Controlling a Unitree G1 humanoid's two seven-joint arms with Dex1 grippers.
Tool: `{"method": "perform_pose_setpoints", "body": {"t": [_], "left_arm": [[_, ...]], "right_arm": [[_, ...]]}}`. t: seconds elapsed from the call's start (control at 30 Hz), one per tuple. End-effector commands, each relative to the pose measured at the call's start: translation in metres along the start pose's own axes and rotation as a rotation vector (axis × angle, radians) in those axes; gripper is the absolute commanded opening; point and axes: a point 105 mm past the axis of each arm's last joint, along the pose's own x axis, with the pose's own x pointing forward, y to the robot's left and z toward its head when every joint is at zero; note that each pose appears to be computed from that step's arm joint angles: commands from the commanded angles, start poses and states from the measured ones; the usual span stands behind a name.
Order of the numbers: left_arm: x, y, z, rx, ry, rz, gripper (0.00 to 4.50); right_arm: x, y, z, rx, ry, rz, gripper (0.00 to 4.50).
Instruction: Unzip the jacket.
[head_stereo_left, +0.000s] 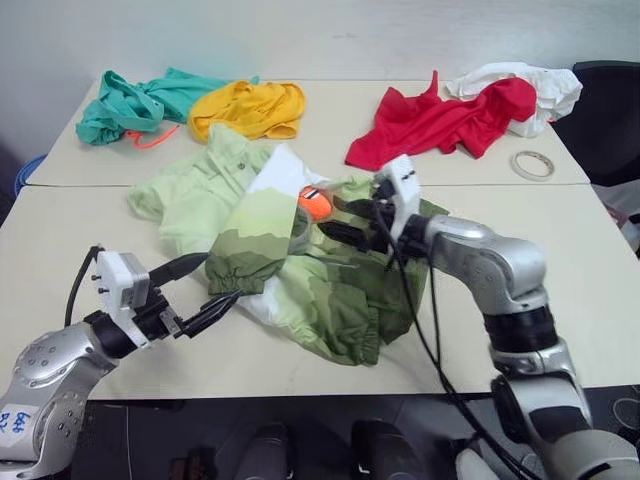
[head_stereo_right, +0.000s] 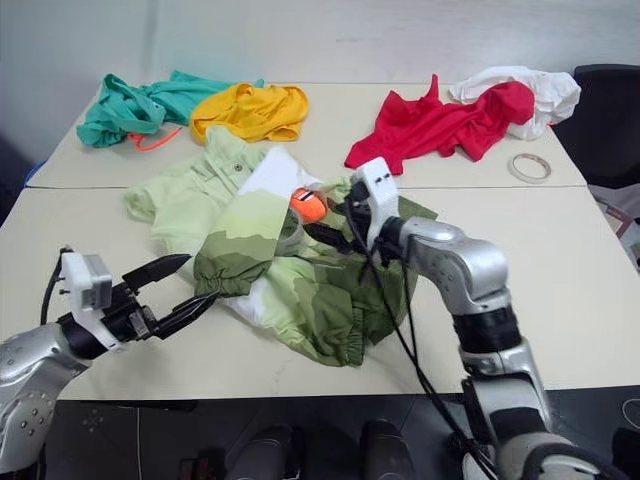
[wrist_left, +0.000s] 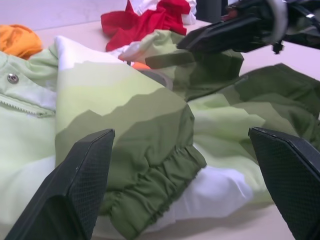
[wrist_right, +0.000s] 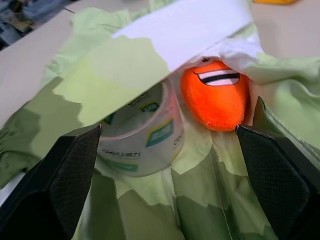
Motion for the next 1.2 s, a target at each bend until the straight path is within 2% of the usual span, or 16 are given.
{"method": "perform_pose_setpoints", "body": {"t": [0.03,0.17,0.3,0.43,0.57,0.67,1.03,1.1,1.2], "left_arm": [[-0.007,-0.003,0.015,0.05,-0.028,0.038,4.5],[-0.023,0.0,0.015,0.05,-0.021,0.105,4.5],[-0.022,-0.002,0.014,0.045,-0.026,0.112,4.5],[-0.018,-0.004,0.014,0.042,-0.038,0.113,4.5],[-0.014,-0.005,0.013,0.041,-0.042,0.104,4.5],[-0.013,-0.004,0.015,0.07,-0.045,0.102,4.5],[-0.011,-0.005,0.011,0.057,-0.051,0.098,4.5],[-0.01,-0.005,0.011,0.058,-0.052,0.098,4.5],[-0.009,-0.005,0.011,0.059,-0.057,0.096,4.5]], "right_arm": [[0.006,-0.008,0.008,0.025,-0.024,-0.06,4.46],[0.022,0.01,0.007,0.082,0.003,0.006,4.46],[0.03,0.023,0.008,0.142,0.032,0.041,4.46],[0.038,0.023,0.001,0.128,0.08,0.016,4.46],[0.043,0.009,-0.016,0.099,0.141,-0.043,4.46],[0.04,0.002,-0.014,0.097,0.143,-0.061,3.96],[0.028,0.0,-0.012,0.11,0.176,0.001,0.33],[0.027,-0.001,-0.012,0.107,0.169,0.002,0.04],[0.021,0.001,0.0,0.104,0.101,0.059,0.04]]}}
